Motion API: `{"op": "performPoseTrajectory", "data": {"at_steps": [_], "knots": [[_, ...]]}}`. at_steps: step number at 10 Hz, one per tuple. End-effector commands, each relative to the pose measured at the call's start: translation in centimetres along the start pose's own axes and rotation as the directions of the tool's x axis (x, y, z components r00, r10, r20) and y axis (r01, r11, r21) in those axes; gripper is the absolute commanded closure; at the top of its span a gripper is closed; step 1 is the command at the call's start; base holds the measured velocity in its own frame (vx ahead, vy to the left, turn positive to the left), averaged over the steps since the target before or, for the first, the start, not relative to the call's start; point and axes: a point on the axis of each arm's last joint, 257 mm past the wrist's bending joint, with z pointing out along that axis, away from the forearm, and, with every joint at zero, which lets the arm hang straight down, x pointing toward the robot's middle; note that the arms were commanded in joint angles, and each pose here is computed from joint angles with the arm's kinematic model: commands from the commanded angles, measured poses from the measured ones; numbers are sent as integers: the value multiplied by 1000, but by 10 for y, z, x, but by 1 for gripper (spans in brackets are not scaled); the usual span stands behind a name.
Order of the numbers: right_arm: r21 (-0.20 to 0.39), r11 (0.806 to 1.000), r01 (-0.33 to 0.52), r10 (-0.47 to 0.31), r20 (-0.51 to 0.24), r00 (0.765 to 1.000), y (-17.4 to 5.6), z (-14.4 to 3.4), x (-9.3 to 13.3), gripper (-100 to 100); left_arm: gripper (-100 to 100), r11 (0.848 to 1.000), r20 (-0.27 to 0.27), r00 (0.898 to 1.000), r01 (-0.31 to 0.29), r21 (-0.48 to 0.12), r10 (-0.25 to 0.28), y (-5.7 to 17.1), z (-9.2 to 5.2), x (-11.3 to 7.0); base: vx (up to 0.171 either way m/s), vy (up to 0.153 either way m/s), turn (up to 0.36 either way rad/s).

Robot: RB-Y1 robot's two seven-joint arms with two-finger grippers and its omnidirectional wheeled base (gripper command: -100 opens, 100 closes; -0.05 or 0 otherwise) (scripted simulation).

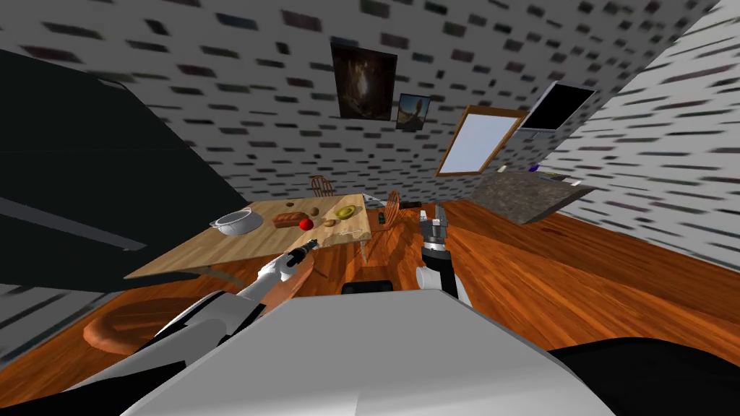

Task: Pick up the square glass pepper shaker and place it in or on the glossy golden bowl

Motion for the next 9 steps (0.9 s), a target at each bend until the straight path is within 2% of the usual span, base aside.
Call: {"op": "performPoseTrajectory", "data": {"at_steps": [1, 2, 4, 5, 7, 8, 9], "knots": [[0, 1000, 0, 0, 0, 1000, 0, 0, 0, 0, 100, 999, 27, 1000, 4, -39, -3, 7, 2, -20, 48, -13, -337], [0, 1000, 0, 0, 0, 1000, 0, 0, 0, 0, 100, 999, 27, 1000, 4, -45, -3, 9, 2, -20, 45, 0, -149], [0, 1000, 0, 0, 0, 1000, 0, 0, 0, 0, 100, 994, 69, 998, 13, -107, -6, 20, 5, -51, 53, -6, -284], [0, 1000, 0, 0, 0, 1000, 0, 0, 0, 0, 100, 994, 69, 998, 13, -107, -6, 20, 5, -51, 50, 9, -189], [0, 1000, 0, 0, 0, 1000, 0, 0, 0, 0, 100, 986, 115, 993, 28, -164, -9, 28, 7, -84, 58, 8, -327], [0, 1000, 0, 0, 0, 1000, 0, 0, 0, 0, 100, 985, 115, 993, 28, -169, -9, 30, 6, -84, 63, 14, -162], [0, 1000, 0, 0, 0, 1000, 0, 0, 0, 0, 100, 982, 137, 990, 36, -186, -11, 30, 7, -101, 55, 1, -211]]}}
